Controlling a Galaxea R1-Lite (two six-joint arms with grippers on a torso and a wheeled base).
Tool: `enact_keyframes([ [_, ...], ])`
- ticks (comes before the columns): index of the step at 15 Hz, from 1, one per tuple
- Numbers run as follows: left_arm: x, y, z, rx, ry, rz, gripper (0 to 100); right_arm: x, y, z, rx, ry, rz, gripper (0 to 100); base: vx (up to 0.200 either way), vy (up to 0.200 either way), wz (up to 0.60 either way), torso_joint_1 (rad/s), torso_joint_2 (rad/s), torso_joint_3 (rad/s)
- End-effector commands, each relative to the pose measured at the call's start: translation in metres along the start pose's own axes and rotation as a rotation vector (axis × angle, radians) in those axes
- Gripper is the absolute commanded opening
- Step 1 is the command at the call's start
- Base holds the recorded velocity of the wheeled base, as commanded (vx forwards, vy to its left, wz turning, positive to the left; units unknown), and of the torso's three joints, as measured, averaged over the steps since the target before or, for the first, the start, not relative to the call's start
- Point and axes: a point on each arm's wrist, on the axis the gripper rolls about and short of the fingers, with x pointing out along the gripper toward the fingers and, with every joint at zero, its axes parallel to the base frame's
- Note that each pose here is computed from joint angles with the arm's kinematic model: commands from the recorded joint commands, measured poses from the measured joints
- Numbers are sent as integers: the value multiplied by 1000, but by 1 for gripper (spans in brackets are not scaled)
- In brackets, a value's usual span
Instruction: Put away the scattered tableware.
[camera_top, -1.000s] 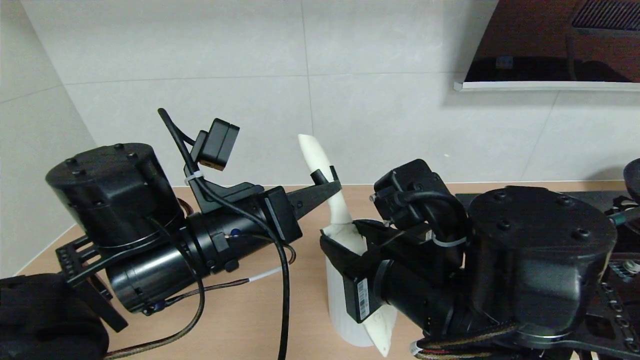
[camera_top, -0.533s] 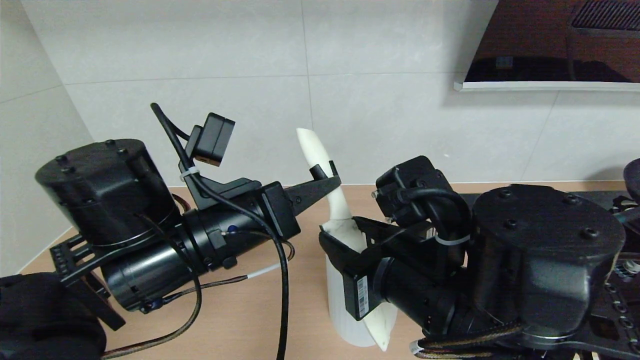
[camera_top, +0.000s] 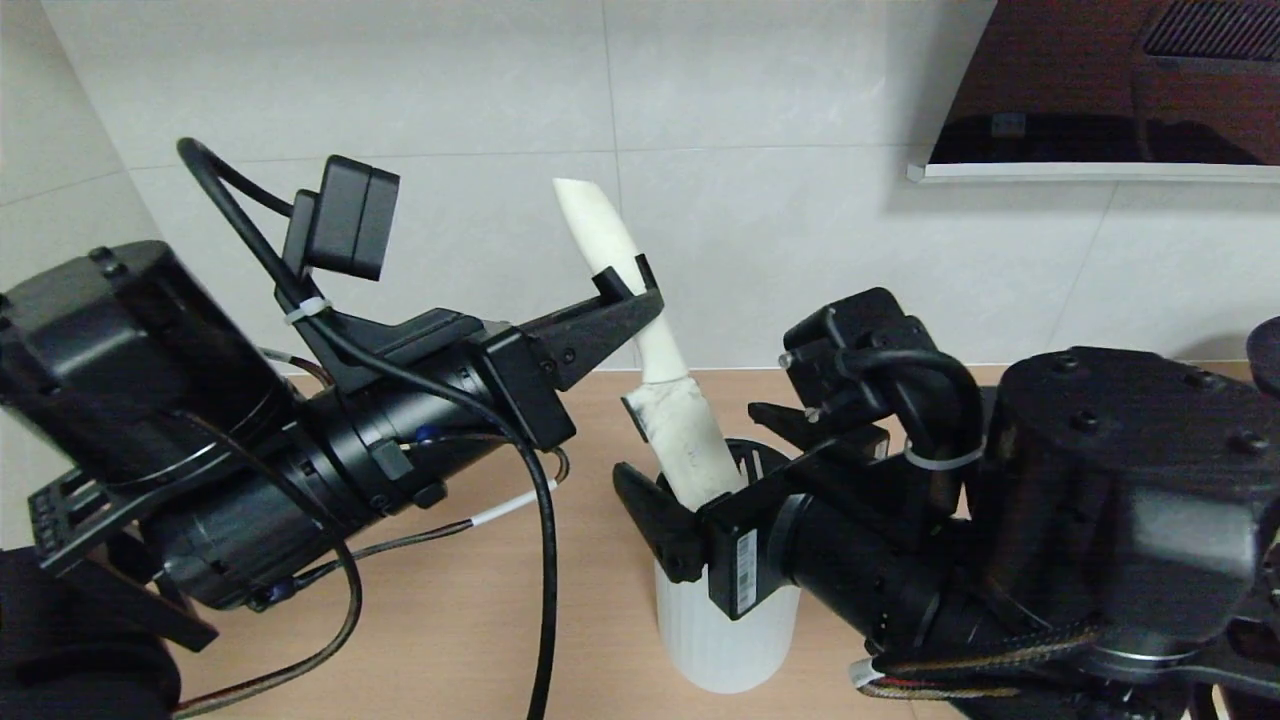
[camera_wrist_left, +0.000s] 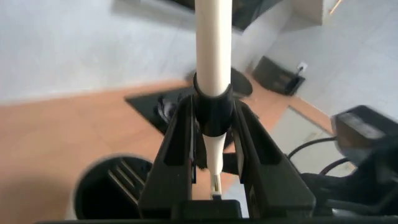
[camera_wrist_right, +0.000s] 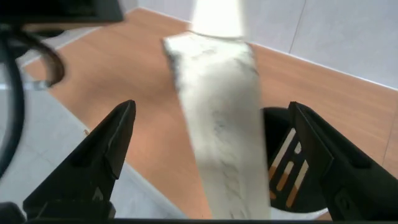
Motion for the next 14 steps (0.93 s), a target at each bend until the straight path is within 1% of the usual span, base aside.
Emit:
enact_keyframes([
  [1, -7, -2, 9, 85, -26, 2, 0, -7, -23, 17, 21, -53, -61, 100, 0, 0, 0, 0, 0, 0],
  [2, -6, -1, 9, 136, -31, 7, 0, -5, -39, 22, 17, -69, -117, 100, 0, 0, 0, 0, 0, 0],
  [3, -6, 0, 10, 157, -36, 10, 0, -3, -50, 24, 4, -75, -155, 100, 0, 0, 0, 0, 0, 0],
  [5, -5, 2, 12, 181, -41, 15, 0, -4, -89, 33, -31, -101, -291, 100, 0, 0, 0, 0, 0, 0],
  [6, -5, 3, 11, 190, -38, 15, 0, -4, -96, 35, -30, -107, -314, 100, 0, 0, 0, 0, 0, 0],
  [7, -3, 5, 7, 218, -29, 21, 0, -5, -101, 36, -29, -111, -332, 100, 0, 0, 0, 0, 0, 0],
  [8, 2, 8, 4, 241, -47, 16, 0, -6, -103, 38, -29, -115, -336, 100, 0, 0, 0, 0, 0, 0],
  [9, 6, 10, 2, 254, -80, 7, 0, -6, -103, 37, -30, -114, -337, 100, 0, 0, 0, 0, 0, 0],
  [10, 8, 11, 0, 260, -95, 2, 0, -6, -103, 37, -30, -112, -337, 100, 0, 0, 0, 0, 0, 0],
  [11, 14, 16, -6, 272, -132, -9, 0, -6, -103, 37, -30, -111, -337, 100, 0, 0, 0, 0, 0, 0],
  [12, 16, 17, -8, 277, -134, -9, 0, -6, -103, 37, -30, -111, -338, 100, 0, 0, 0, 0, 0, 0],
  [14, 16, 21, -16, 294, -107, 0, 0, -5, -108, 37, -42, -112, -359, 100, 0, 0, 0, 0, 0, 0],
])
